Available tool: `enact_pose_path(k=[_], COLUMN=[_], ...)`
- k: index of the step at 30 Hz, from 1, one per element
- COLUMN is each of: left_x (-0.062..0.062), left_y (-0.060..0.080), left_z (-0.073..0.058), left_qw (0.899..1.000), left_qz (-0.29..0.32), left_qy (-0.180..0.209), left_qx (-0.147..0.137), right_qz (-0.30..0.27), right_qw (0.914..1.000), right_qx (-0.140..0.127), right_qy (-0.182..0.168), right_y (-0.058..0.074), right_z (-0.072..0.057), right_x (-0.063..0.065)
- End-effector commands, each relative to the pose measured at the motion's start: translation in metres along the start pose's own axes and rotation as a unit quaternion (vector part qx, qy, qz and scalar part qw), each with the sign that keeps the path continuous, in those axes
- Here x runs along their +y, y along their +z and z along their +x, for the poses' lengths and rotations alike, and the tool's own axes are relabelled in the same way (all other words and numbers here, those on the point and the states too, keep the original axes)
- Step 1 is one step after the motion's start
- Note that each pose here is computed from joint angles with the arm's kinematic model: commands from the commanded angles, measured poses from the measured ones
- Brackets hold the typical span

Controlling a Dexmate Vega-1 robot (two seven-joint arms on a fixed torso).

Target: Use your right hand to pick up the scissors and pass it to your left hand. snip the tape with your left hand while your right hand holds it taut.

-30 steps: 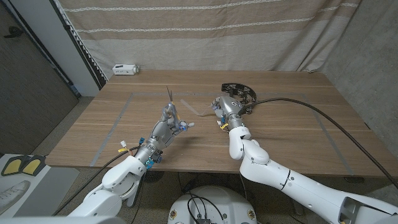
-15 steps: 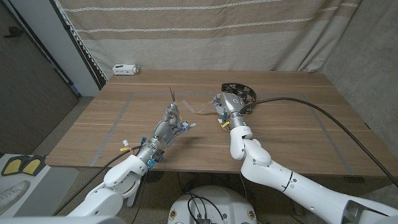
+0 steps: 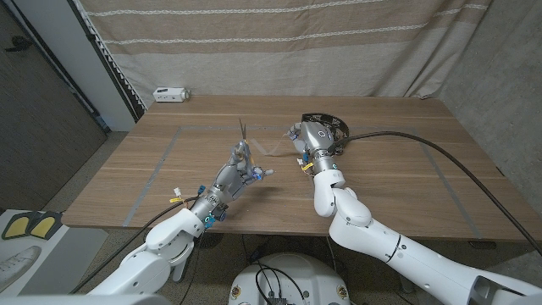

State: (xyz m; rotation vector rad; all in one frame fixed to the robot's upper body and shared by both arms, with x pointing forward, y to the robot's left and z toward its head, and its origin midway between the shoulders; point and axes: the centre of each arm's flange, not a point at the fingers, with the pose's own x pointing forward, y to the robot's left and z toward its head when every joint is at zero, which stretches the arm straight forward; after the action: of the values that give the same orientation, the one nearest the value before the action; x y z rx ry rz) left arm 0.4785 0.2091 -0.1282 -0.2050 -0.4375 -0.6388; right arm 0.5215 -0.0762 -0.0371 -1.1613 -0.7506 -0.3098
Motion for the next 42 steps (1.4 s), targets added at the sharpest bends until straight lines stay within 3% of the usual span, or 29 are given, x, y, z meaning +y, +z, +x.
enact_pose_path(k=[1, 6, 10, 26, 42], left_x=[-0.005, -0.012, -0.016, -0.016, -0.018], left_y=[-0.003, -0.006, -0.005, -0.013, -0.012], left_z=[0.009, 0.013, 0.016, 0.017, 0.018], left_qw=[0.999, 0.997, 0.997, 0.994, 0.993], left_qz=[-0.007, -0.049, -0.042, -0.072, -0.071], left_qy=[-0.029, -0.049, -0.059, -0.072, -0.087], left_qx=[0.013, 0.019, 0.016, 0.034, 0.038], right_qz=[0.009, 0.012, 0.015, 0.025, 0.013], right_qw=[0.9997, 0.9995, 0.9992, 0.9978, 0.9984], right_qx=[-0.01, -0.012, -0.019, -0.044, -0.045], right_qy=[-0.021, -0.026, -0.031, -0.042, -0.03], right_y=[0.004, 0.005, 0.009, 0.029, 0.034], right_z=[0.001, 0.003, 0.004, 0.009, 0.012], right_x=[-0.012, -0.013, -0.014, -0.018, -0.005])
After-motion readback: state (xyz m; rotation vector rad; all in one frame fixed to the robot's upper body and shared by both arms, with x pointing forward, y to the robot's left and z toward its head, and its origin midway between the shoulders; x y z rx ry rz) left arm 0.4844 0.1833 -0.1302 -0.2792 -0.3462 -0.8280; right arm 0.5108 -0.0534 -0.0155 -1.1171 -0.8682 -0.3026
